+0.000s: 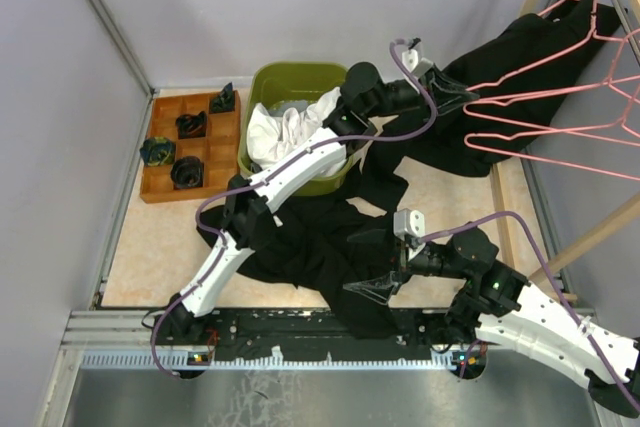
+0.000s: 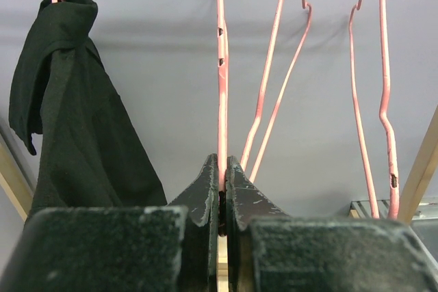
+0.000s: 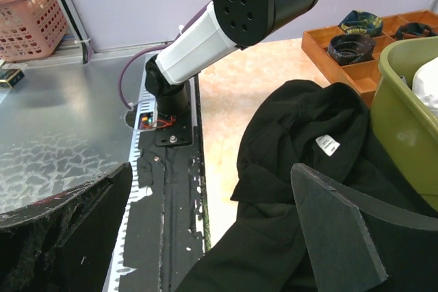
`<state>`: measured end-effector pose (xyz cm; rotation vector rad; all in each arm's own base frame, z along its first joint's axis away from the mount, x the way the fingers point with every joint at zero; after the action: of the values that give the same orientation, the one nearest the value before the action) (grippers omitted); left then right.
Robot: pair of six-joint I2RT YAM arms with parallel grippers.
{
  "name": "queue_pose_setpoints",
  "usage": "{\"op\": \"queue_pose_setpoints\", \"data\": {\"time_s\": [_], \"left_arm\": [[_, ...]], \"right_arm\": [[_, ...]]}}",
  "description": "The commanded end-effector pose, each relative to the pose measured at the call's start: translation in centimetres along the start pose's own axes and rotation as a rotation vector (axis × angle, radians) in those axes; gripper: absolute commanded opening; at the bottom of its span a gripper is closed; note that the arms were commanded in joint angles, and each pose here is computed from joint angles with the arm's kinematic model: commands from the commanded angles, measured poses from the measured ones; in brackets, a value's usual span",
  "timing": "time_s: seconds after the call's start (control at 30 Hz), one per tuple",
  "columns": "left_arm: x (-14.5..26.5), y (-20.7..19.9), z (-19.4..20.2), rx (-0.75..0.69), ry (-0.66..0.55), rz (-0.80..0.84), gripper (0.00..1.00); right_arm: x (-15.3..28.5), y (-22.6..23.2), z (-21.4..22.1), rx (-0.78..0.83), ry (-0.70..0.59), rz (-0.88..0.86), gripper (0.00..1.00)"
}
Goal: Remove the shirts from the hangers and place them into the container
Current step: Place the hanger at the clothesline.
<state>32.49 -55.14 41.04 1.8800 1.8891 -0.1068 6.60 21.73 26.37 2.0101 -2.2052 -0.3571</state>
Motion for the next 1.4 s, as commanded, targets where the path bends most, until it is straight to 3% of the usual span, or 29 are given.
{"op": "queue_pose_setpoints", "data": {"time_s": [0.0,0.43,1.37], "left_arm": [[-0.8,-0.4,-1.1,-0.051,-0.03,-0.004,0.0],[-0.5,-0.4,-5.2,-0.157,-0.013,-0.019,0.0],[0.6,0.8,-7.1,-0.161,0.069,-0.073,0.0]], "right_arm": [[0.1,0.5,-2.0,0.024,-0.06,-0.01,0.99],[0.2,0.6,-2.2,0.009,-0.062,-0.001,0.99],[-0.4,0.4,-2.5,-0.006,-0.066,-0.001,0.99]]}}
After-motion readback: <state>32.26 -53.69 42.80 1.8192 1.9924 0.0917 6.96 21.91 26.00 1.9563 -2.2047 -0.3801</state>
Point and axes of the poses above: each gripper's point midway between its finger pads, its own x axis back along the fingers, its own y axis along the line the jaws close on, z = x × y, the point moved 4 cm from there along x, back along the fingers, and after that the axes turned 12 degrees about -x, right-handed, at the moved point
